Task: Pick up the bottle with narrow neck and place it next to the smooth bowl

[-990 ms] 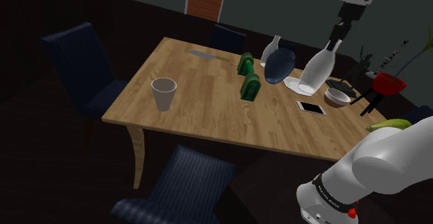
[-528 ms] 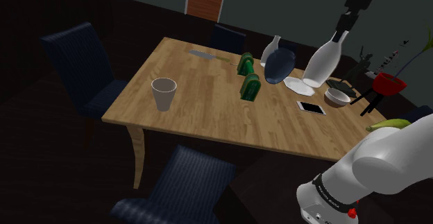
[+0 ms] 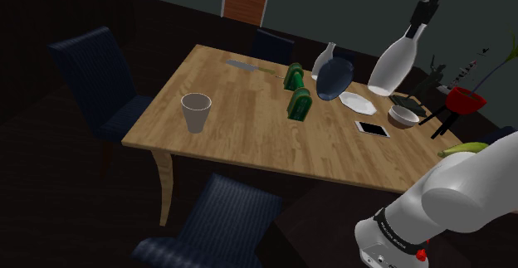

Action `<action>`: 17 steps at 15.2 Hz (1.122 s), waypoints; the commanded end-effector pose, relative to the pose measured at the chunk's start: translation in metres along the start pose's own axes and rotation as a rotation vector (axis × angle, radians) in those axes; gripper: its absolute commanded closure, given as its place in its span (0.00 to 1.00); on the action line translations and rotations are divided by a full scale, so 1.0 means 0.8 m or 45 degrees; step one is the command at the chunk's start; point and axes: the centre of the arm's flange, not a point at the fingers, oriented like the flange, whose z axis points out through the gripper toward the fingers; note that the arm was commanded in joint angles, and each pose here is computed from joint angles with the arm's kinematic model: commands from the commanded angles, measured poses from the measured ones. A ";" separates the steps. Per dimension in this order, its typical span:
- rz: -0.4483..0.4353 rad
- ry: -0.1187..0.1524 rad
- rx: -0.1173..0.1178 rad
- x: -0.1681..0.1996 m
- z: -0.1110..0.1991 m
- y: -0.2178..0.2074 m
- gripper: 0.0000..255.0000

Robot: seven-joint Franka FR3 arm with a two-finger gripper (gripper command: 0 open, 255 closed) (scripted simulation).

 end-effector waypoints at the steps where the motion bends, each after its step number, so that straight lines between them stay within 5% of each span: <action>1: 0.000 0.000 0.000 -0.002 -0.013 0.000 1.00; 8: 0.000 0.000 0.000 -0.007 -0.055 0.000 1.00; 17: 0.000 0.000 0.000 -0.053 0.014 0.124 1.00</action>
